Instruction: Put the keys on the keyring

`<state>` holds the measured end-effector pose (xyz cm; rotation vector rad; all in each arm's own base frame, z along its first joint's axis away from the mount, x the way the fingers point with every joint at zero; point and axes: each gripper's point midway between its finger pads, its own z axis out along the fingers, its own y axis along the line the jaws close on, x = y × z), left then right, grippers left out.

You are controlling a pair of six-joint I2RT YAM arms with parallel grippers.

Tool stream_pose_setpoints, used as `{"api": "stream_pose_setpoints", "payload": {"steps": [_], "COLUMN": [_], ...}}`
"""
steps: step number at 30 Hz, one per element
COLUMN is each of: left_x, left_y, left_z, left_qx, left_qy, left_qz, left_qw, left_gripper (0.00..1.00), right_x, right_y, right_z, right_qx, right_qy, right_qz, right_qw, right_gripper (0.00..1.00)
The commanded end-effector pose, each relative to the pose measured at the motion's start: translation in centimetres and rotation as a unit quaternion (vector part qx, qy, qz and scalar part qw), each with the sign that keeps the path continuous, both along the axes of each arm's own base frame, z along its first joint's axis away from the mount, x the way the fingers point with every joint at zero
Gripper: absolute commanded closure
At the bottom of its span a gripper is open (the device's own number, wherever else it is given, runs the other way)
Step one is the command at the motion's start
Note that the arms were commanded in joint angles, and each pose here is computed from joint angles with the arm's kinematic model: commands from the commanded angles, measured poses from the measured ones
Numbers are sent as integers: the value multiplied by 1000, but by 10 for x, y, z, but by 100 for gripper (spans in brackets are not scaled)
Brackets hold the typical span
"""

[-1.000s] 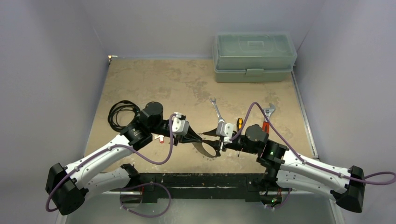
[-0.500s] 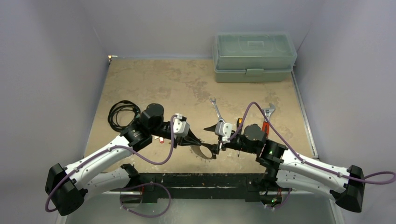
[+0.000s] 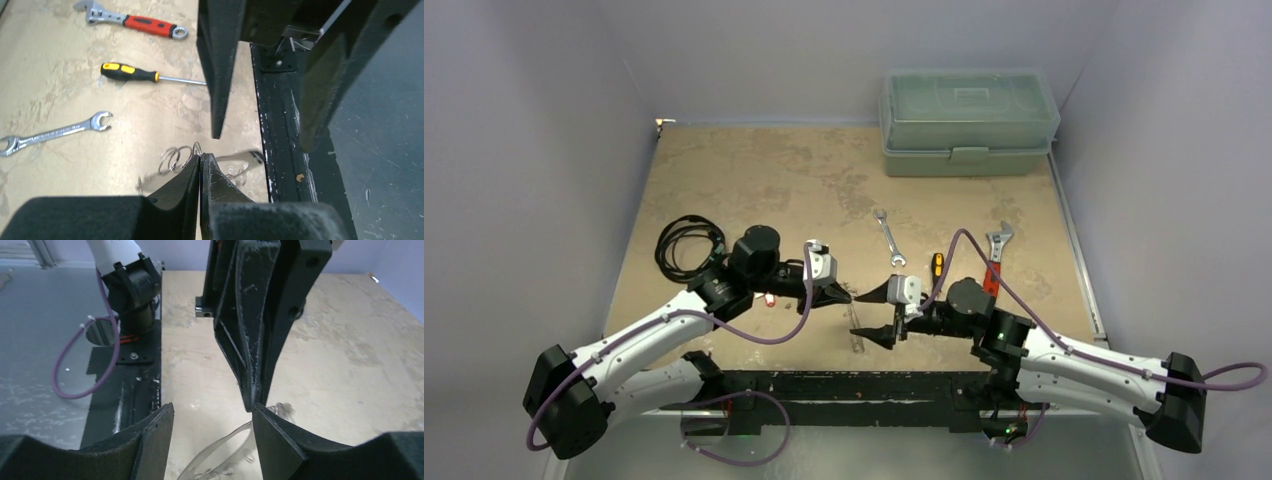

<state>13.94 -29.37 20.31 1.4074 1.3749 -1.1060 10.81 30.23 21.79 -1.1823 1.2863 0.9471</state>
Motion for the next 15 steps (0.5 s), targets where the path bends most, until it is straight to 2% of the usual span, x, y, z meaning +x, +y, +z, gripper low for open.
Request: {"api": "stream_pose_setpoints", "payload": {"steps": [1, 6, 10, 15], "left_x": [15, 13, 12, 5], "left_y": [4, 3, 2, -1], "left_z": [-8, -9, -1, 5], "left_qx": [19, 15, -5, -27], "left_qy": [-11, -8, -18, -14], "left_qz": [40, 35, 33, 18], "left_qw": [999, 999, 999, 999], "left_gripper": [100, 100, 100, 100], "right_x": [-16, -12, 10, 14], "right_y": [7, 4, -6, -12], "right_z": [12, 13, 32, 27], "right_qx": [55, 65, 104, 123], "right_qy": [34, 36, 17, 0], "right_qz": [33, 19, -50, -65], "right_qw": [997, 997, 993, 990], "right_gripper": [38, 38, 39, 46]}}
